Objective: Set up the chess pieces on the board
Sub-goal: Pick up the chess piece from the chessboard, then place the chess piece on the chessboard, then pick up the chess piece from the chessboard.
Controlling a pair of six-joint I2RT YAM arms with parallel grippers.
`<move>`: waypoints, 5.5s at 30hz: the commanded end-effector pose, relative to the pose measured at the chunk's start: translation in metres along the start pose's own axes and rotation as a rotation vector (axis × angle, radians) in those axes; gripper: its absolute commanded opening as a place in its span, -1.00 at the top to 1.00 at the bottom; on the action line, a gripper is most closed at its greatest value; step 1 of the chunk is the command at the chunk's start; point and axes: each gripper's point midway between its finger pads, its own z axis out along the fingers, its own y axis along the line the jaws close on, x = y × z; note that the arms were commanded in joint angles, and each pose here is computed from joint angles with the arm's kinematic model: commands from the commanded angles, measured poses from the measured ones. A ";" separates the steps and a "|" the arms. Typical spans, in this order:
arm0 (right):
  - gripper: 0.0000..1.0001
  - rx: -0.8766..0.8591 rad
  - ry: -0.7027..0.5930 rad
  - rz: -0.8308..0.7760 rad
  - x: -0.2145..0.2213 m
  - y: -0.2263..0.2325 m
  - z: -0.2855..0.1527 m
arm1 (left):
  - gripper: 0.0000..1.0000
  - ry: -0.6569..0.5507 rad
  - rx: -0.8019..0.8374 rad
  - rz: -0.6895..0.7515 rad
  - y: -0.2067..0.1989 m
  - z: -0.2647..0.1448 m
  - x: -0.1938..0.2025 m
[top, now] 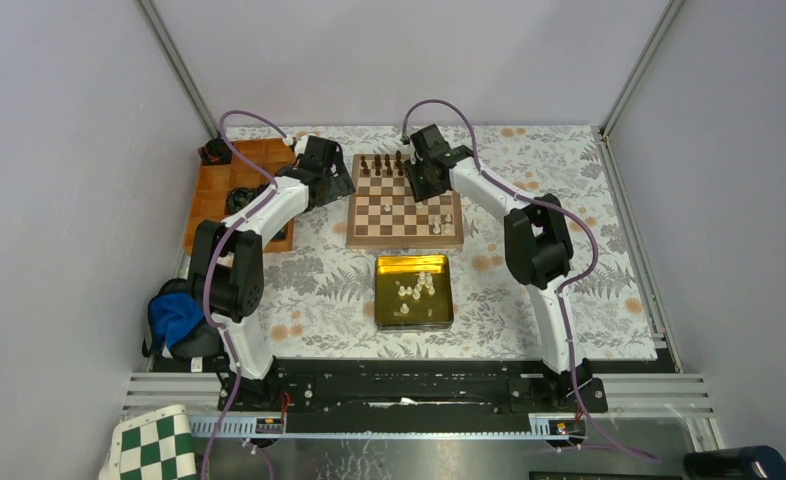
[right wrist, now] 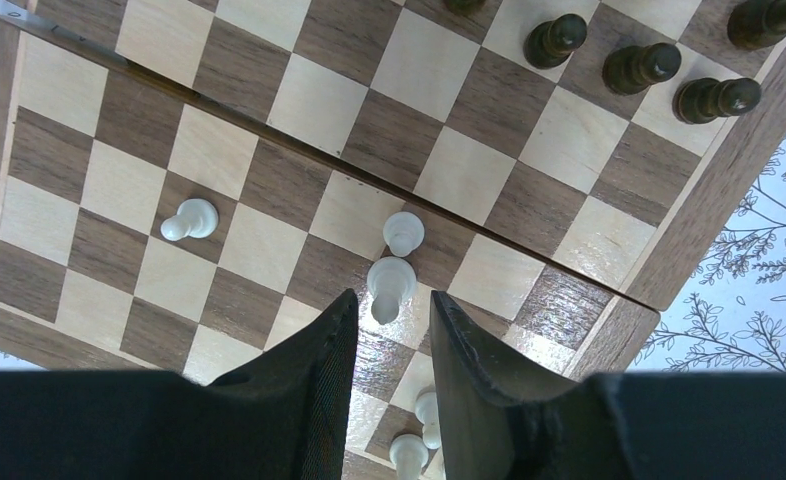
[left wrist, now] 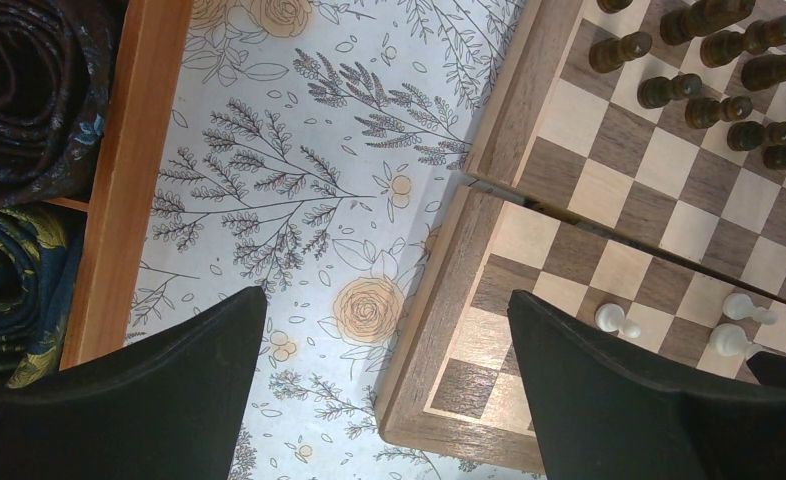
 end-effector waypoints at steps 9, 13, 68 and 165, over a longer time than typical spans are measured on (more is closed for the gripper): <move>0.36 -0.021 -0.026 -0.005 -0.014 0.010 -0.003 | -0.97 -0.043 0.020 -0.009 -0.006 -0.010 -0.018; 0.53 -0.020 -0.022 -0.005 -0.012 0.009 -0.001 | -0.97 -0.040 0.019 -0.011 -0.005 -0.008 -0.017; 0.91 -0.060 -0.028 -0.032 0.028 0.033 -0.057 | -0.97 -0.049 0.024 -0.019 -0.002 -0.017 -0.018; 0.19 0.039 -0.070 -0.011 -0.022 -0.006 0.010 | -0.98 -0.037 0.026 -0.018 -0.004 -0.011 -0.014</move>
